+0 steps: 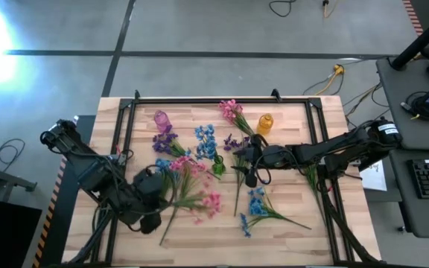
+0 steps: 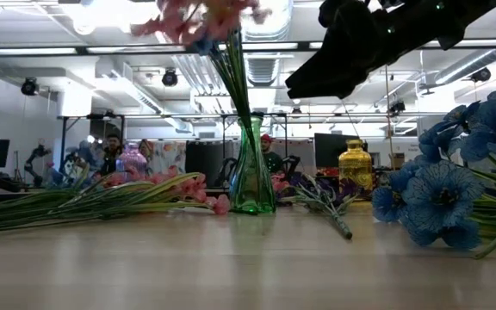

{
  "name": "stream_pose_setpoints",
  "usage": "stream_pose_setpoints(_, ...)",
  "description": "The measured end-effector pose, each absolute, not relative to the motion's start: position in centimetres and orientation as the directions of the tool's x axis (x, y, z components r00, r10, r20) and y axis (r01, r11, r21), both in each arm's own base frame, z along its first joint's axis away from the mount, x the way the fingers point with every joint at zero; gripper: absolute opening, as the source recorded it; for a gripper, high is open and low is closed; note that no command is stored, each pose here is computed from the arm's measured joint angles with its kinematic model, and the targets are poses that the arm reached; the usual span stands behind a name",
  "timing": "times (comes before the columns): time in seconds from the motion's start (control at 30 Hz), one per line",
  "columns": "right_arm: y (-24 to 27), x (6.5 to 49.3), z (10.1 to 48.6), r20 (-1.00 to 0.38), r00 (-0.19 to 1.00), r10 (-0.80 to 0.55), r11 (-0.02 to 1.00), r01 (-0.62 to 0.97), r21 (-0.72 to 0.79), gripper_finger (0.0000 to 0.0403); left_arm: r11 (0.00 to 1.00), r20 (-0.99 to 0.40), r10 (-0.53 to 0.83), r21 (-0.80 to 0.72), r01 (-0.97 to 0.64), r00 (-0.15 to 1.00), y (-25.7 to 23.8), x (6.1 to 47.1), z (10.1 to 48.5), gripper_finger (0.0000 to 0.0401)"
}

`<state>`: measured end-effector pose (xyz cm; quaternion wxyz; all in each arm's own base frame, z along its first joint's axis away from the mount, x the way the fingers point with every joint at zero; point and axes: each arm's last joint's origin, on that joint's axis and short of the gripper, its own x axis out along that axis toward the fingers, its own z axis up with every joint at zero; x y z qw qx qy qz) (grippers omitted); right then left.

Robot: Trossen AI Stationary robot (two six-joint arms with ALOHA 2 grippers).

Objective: Sort flowers into vase by color
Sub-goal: Put the bottom left pink flowers into the yellow vase

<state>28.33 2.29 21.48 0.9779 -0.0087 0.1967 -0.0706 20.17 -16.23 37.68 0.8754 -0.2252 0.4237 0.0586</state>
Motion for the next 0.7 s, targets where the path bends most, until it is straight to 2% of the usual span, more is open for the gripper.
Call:
stream_pose_setpoints(0.2, 3.4, 28.3, 21.5, -0.389, 0.921, -0.025, 0.999, 0.01, -0.04, 0.0244, 0.938, -0.704, -0.127, -0.314, -0.146, 0.699, -17.1, 21.1, 36.9, 0.0)
stream_pose_setpoints(0.37, 6.1, 27.8, 21.5, -0.381, 0.923, 0.055, 0.988, -0.104, -0.111, 0.0244, 0.972, -0.6, -0.113, -0.231, -0.036, 0.792, -17.6, 22.1, 36.5, 0.0)
stream_pose_setpoints(0.53, 9.1, 27.7, 22.1, -0.269, 0.961, 0.062, 0.963, -0.129, -0.238, 0.0244, 0.986, -0.488, -0.107, -0.163, 0.031, 0.866, -18.1, 23.0, 36.1, 0.0)
stream_pose_setpoints(0.7, 10.3, 28.2, 21.9, -0.19, 0.982, 0.016, 0.949, -0.074, -0.306, 0.0244, 0.995, -0.414, -0.083, -0.084, 0.053, 0.907, -18.2, 23.7, 35.1, 0.0)
